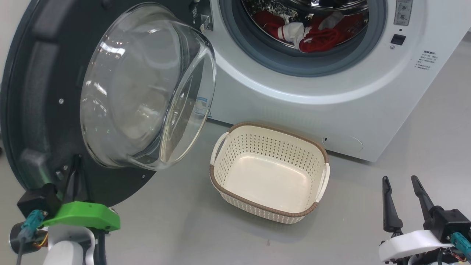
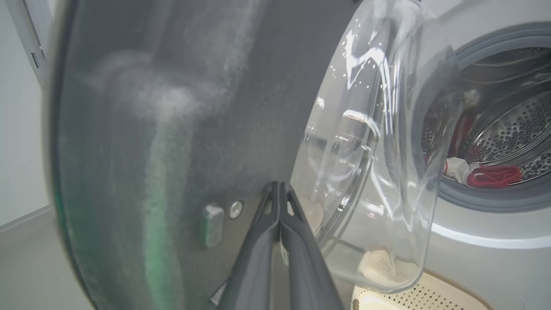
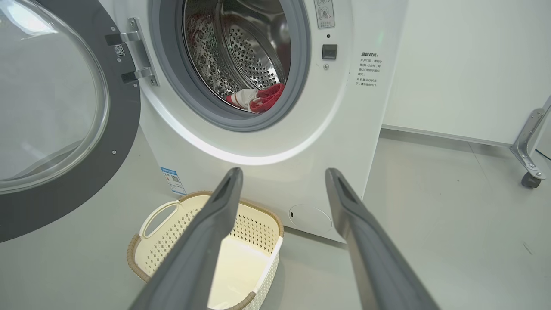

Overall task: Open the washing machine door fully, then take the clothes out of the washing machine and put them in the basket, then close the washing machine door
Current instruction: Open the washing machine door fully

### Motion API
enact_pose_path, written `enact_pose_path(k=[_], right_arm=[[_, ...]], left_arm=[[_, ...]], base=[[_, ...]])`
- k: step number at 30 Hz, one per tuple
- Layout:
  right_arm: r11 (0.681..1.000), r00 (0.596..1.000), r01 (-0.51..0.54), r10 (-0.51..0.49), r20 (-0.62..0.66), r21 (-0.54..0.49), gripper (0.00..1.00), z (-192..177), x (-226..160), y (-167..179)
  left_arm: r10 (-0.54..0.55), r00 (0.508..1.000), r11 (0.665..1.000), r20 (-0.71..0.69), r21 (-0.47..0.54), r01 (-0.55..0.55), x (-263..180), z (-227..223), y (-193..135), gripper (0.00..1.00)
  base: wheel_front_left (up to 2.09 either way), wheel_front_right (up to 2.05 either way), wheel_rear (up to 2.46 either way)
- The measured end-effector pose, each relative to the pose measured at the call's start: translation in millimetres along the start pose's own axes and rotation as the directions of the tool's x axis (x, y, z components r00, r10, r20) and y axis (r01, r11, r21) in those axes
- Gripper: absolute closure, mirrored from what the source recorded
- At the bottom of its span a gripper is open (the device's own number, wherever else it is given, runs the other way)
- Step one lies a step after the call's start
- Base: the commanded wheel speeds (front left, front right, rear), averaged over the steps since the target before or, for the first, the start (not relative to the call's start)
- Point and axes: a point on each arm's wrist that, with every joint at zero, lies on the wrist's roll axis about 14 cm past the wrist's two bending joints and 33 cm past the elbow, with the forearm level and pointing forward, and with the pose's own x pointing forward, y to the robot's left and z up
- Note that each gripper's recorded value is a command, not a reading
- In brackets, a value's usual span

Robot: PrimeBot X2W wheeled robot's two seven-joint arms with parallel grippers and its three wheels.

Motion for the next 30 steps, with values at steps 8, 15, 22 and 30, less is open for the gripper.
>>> enact_pose_path(k=[8, 15, 22, 30], right_arm=[[1.000, 1.000, 0.002, -0.002, -0.006, -0.005, 0.00, -2.2, -0.8, -1.5], [1.000, 1.000, 0.001, -0.001, -0.012, -0.003, 0.00, -4.3, -0.9, -2.5], [1.000, 1.000, 0.007, -0.007, -0.005, -0.007, 0.00, -2.6, 0.5, -4.6], [1.000, 1.000, 0.014, -0.014, -0.008, -0.006, 0.00, -3.7, -0.4, -7.6]], left_arm=[[0.046, 0.999, 0.999, 0.005, 0.023, -0.046, 10.2, 3.9, 18.5, 1.00], [0.090, 0.996, 0.996, 0.012, 0.011, -0.090, 19.2, 7.2, 31.4, 1.00], [0.125, 0.992, 0.992, 0.019, -0.003, -0.125, 24.4, 7.8, 41.3, 1.00], [0.124, 0.992, 0.992, 0.020, 0.002, -0.124, 27.4, 5.3, 39.3, 1.00]], base=[[0.00, 0.00, 0.00], [0.00, 0.00, 0.00], [0.00, 0.00, 0.00], [0.00, 0.00, 0.00]])
